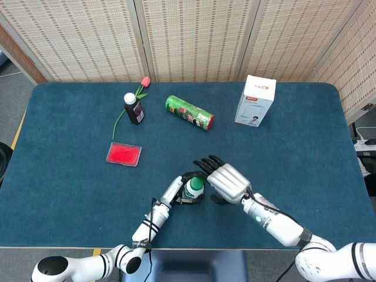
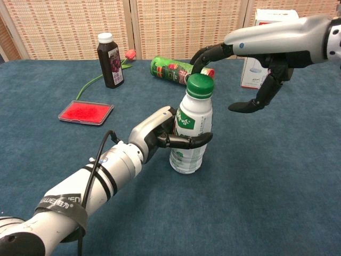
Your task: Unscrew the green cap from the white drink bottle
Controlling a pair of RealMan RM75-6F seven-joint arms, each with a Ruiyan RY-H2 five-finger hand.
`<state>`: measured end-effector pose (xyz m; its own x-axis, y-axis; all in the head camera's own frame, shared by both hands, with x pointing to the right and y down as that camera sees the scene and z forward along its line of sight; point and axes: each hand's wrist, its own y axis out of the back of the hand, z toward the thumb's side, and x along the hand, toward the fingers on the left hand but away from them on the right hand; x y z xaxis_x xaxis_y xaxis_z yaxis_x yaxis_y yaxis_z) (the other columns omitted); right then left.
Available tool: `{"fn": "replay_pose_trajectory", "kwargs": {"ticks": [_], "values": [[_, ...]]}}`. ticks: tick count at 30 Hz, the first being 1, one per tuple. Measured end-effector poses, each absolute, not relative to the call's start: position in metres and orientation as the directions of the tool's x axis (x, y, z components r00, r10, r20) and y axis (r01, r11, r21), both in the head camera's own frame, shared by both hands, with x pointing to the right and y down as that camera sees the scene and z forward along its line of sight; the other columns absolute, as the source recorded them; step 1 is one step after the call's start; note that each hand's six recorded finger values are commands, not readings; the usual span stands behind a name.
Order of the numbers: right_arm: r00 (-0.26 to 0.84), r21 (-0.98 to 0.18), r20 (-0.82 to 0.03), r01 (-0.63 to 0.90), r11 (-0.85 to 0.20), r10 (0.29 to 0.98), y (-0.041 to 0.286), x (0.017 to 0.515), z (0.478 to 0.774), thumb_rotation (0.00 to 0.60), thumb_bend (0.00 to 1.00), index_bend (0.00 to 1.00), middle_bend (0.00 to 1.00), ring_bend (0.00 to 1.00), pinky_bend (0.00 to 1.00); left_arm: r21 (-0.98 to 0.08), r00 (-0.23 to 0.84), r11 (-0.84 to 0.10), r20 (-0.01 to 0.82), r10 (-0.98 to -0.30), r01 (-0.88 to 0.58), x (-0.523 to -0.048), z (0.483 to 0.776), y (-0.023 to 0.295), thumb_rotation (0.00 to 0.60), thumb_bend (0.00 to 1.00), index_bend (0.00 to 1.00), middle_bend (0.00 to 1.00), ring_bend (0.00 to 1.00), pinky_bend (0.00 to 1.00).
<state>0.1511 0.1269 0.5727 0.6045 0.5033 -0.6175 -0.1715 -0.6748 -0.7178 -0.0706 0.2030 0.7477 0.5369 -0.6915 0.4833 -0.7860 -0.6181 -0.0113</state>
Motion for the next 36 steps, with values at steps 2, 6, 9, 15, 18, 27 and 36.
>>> {"fn": "replay_pose_trajectory", "kwargs": {"ticks": [2, 6, 9, 15, 18, 27, 36], "values": [[0.608, -0.717, -0.618, -0.175, -0.675, 0.499, 0.127, 0.149, 0.572, 0.6, 0.3, 0.19, 0.0, 0.0, 0.0, -0.013, 0.541, -0.624, 0.487, -0.686, -0.781, -0.07, 0.749, 0.203, 0.6, 0.91, 0.75, 0.87, 0.39, 0.12], [0.614, -0.717, -0.616, -0.179, -0.674, 0.492, 0.128, 0.145, 0.572, 0.6, 0.3, 0.19, 0.0, 0.0, 0.0, -0.005, 0.548, -0.634, 0.497, -0.673, -0.774, -0.069, 0.751, 0.204, 0.6, 0.95, 0.75, 0.88, 0.4, 0.13], [0.621, -0.715, -0.615, -0.18, -0.676, 0.486, 0.13, 0.142, 0.57, 0.6, 0.31, 0.19, 0.0, 0.0, 0.0, 0.006, 0.548, -0.632, 0.504, -0.667, -0.775, -0.07, 0.752, 0.203, 0.6, 0.95, 0.76, 0.88, 0.41, 0.13], [0.647, -0.715, -0.603, -0.178, -0.676, 0.466, 0.137, 0.137, 0.565, 0.6, 0.31, 0.18, 0.0, 0.0, 0.0, 0.012, 0.544, -0.631, 0.519, -0.659, -0.776, -0.072, 0.756, 0.201, 0.6, 0.95, 0.76, 0.88, 0.41, 0.13], [0.659, -0.727, -0.584, -0.166, -0.666, 0.473, 0.138, 0.136, 0.56, 0.6, 0.31, 0.16, 0.0, 0.0, 0.0, 0.013, 0.543, -0.631, 0.522, -0.658, -0.776, -0.072, 0.757, 0.201, 0.6, 0.94, 0.76, 0.88, 0.41, 0.13], [0.624, -0.777, -0.546, -0.127, -0.617, 0.559, 0.121, 0.153, 0.559, 0.6, 0.31, 0.1, 0.0, 0.0, 0.0, 0.009, 0.543, -0.633, 0.522, -0.657, -0.774, -0.073, 0.756, 0.202, 0.6, 0.93, 0.76, 0.88, 0.41, 0.13], [0.591, -0.766, -0.577, -0.153, -0.625, 0.563, 0.119, 0.162, 0.566, 0.6, 0.31, 0.15, 0.0, 0.0, 0.0, 0.005, 0.543, -0.639, 0.53, -0.651, -0.769, -0.073, 0.756, 0.204, 0.6, 0.93, 0.76, 0.88, 0.41, 0.13]]}}
